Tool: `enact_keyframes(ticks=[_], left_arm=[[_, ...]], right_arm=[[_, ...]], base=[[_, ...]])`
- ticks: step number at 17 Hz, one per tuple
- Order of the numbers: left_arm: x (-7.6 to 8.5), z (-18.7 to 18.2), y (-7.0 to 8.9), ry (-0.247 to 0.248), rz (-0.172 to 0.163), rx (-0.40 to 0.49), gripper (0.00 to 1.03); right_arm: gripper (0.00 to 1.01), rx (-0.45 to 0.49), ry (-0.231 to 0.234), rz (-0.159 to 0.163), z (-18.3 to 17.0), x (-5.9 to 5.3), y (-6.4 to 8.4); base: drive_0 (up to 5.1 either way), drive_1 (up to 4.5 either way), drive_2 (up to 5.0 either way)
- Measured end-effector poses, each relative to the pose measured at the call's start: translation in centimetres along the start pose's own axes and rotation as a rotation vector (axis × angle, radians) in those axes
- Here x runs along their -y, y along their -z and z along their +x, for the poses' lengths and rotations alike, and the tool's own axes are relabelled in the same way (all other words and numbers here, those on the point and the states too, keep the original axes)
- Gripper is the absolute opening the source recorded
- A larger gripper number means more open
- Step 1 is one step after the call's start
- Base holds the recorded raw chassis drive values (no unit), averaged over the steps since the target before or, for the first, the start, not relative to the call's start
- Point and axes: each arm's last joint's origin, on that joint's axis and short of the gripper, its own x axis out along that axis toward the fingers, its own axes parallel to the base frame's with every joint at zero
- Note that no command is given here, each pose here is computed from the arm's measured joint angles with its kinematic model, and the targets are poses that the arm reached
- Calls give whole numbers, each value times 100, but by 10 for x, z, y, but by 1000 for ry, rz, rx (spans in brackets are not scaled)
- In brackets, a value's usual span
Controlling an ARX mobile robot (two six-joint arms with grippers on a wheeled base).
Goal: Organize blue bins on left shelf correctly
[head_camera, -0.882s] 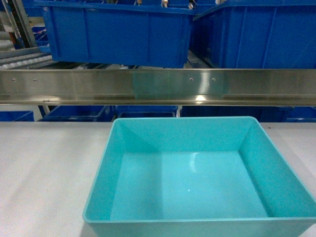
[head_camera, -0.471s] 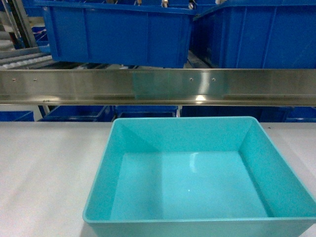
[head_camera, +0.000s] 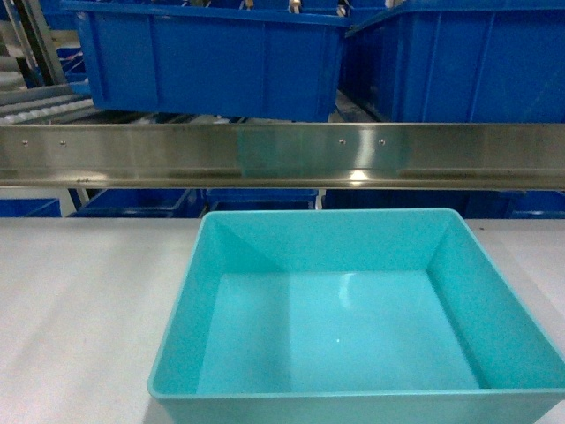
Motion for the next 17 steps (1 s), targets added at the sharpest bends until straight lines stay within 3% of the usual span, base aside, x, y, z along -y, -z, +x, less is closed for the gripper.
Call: enact_keyframes(ticks=[5,6,7,8,9,11,13,15,17], left_arm=[[0,0,0,0,0,0,98],[1,1,-2,21,-1,15,98],[5,4,-6,50,-4,35,98],[12,12,-5,94,-5,-26,98],[19,21,-2,124,-5,-93,98],[37,36,-4,146,-17,-196,98],[52,42,-3,155,-6,-257,98],[60,51,-2,123,14,-353,98],[66,60,3,88,17,-425,98]], right_arm=[[98,0,0,0,0,0,0],[98,39,19,-2,1,-3,-4],[98,75,6,-6,5,-10,-9],[98,47,-14,-16,14,-16,-8],[98,33,19,-29,26,-16,-7],[98,13,13,-28,50,-15,-5],[98,-69,6,-30,70,-13,5],[98,-137,3,-30,90,-13,11],[98,-240,-19,-4,108,-10,21]], base=[[0,0,0],[0,0,0],[0,0,0],[0,0,0],[0,0,0],[0,0,0],[0,0,0],[0,0,0],[0,0,0]])
